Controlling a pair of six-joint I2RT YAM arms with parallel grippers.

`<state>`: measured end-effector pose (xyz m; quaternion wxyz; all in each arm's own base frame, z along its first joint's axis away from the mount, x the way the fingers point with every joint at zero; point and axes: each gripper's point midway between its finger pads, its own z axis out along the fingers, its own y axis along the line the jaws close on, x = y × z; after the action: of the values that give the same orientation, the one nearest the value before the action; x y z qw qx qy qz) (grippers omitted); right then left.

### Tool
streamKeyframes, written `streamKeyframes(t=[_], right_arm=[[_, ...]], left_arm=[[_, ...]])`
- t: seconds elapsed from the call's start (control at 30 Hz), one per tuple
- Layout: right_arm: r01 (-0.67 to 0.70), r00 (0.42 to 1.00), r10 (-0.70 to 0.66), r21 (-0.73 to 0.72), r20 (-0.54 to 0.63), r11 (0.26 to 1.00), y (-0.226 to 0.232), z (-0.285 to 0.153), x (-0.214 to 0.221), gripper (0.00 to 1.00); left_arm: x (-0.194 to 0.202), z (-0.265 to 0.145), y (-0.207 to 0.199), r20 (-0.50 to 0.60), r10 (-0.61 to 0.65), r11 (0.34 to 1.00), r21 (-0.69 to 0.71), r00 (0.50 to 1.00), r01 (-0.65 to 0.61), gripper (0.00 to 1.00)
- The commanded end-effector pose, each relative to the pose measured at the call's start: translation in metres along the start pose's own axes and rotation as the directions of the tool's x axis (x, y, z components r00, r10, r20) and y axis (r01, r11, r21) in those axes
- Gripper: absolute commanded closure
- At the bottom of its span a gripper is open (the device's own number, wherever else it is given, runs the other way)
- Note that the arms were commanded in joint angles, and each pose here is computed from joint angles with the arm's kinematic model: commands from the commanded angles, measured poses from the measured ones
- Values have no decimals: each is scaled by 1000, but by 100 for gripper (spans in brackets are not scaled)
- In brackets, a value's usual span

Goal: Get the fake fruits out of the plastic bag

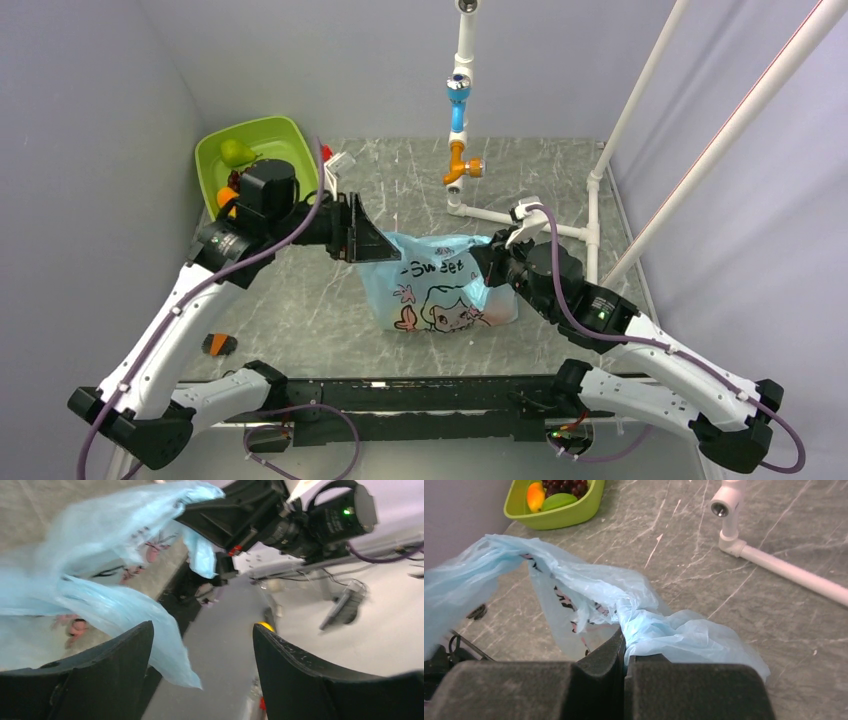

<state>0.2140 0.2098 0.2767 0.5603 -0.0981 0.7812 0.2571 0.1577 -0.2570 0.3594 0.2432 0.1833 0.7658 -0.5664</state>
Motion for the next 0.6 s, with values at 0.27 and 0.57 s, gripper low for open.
streamKeyframes(t=[0.27,0.57], right_arm=[[14,993,-5,-69,116,998,18,-6,-45,100],[-3,996,10,-65,93,998,17,-6,-37,100]], left_arm=[[-42,-31,61,-180,307,667,-660,934,-346,6],[2,-12,100,-293,256,544,-745,921,-387,5]])
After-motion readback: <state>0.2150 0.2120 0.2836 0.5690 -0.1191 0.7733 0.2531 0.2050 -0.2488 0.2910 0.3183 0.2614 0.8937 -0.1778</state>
